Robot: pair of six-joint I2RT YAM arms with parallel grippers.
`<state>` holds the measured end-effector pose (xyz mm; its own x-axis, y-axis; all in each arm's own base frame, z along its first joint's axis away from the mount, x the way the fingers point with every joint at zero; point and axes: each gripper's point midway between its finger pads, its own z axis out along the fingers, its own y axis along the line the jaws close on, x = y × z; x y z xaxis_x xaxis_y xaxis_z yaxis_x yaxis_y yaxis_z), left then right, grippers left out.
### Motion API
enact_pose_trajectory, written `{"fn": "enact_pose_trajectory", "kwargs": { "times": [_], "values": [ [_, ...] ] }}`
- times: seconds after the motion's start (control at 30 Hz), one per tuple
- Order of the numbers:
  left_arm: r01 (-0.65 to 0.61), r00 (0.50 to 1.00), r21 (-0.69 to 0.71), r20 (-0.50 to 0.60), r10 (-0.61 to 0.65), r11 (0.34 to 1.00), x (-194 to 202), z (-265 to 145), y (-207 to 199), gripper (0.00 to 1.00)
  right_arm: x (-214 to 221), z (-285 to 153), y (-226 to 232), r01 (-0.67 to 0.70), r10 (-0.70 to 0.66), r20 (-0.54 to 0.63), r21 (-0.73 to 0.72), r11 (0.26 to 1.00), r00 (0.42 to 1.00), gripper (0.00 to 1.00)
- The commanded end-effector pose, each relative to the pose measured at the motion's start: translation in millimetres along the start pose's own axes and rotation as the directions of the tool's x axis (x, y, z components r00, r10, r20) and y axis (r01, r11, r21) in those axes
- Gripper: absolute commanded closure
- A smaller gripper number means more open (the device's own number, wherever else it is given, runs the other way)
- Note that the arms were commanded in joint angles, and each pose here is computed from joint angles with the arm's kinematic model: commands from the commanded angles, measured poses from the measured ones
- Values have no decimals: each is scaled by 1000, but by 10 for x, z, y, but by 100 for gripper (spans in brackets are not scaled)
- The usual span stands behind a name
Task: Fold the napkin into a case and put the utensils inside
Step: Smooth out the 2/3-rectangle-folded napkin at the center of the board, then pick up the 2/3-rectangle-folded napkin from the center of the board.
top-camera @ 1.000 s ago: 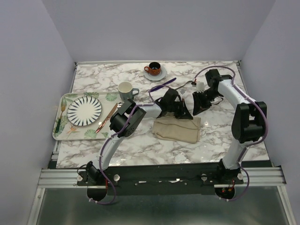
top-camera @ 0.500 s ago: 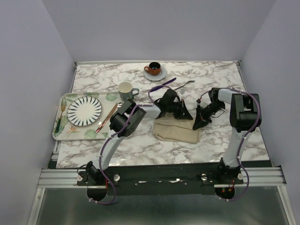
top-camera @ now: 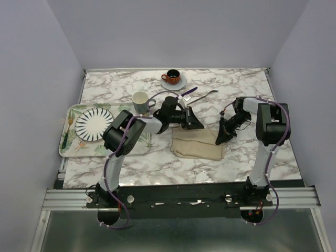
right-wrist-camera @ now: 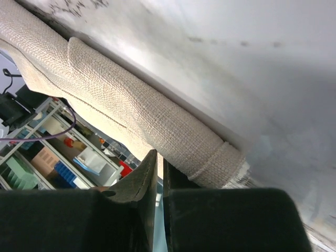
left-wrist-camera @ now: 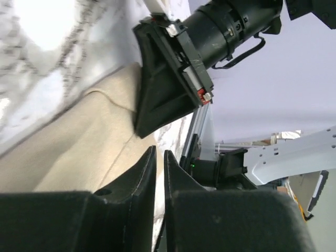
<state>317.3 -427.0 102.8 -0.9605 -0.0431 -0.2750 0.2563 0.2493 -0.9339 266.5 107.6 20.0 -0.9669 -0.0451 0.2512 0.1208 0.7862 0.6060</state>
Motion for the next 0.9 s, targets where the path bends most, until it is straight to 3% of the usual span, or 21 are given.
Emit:
{"fn": "enact_pose_trajectory", "kwargs": {
  "times": [0.0,0.1,0.27,0.37,0.5,0.53,0.63,0.67,0.73,0.77,0.87],
  "values": [
    [87,995,-113,-32,-91,990,141,-193,664,88,-192,33,-106,36,-37,21,47,998,999,83],
    [102,992,-171,-49,-112,980,117,-231,977,92,-252,6,-92,42,-43,27,49,998,999,83],
    [70,994,-177,-75,-84,982,73,-270,1045,91,-249,-97,66,123,-122,42,-2,992,992,83],
    [-48,995,-125,-92,37,991,27,-282,769,81,-206,-261,337,221,-214,86,-78,972,973,80],
    [-307,950,-91,-96,299,947,-6,-387,201,64,-151,-444,520,324,-313,126,-77,943,941,78],
    [-409,910,-86,-111,399,908,33,-390,138,62,-144,-466,533,344,-334,129,-67,936,934,78],
    [-558,830,-157,-130,543,815,76,-535,15,55,-183,-487,538,386,-380,139,-16,923,915,77],
    [-673,739,-148,-186,648,725,207,-517,36,55,-202,-476,535,395,-391,137,0,919,910,76],
    [-780,626,-218,-268,732,586,269,-622,82,53,-279,-426,522,413,-415,136,41,910,900,75],
    [-865,501,-171,-336,798,471,441,-595,122,53,-307,-404,511,421,-424,134,57,905,896,74],
    [-945,326,-180,-448,833,273,594,-689,239,51,-409,-293,443,438,-450,111,117,891,886,73]
  ]
}}
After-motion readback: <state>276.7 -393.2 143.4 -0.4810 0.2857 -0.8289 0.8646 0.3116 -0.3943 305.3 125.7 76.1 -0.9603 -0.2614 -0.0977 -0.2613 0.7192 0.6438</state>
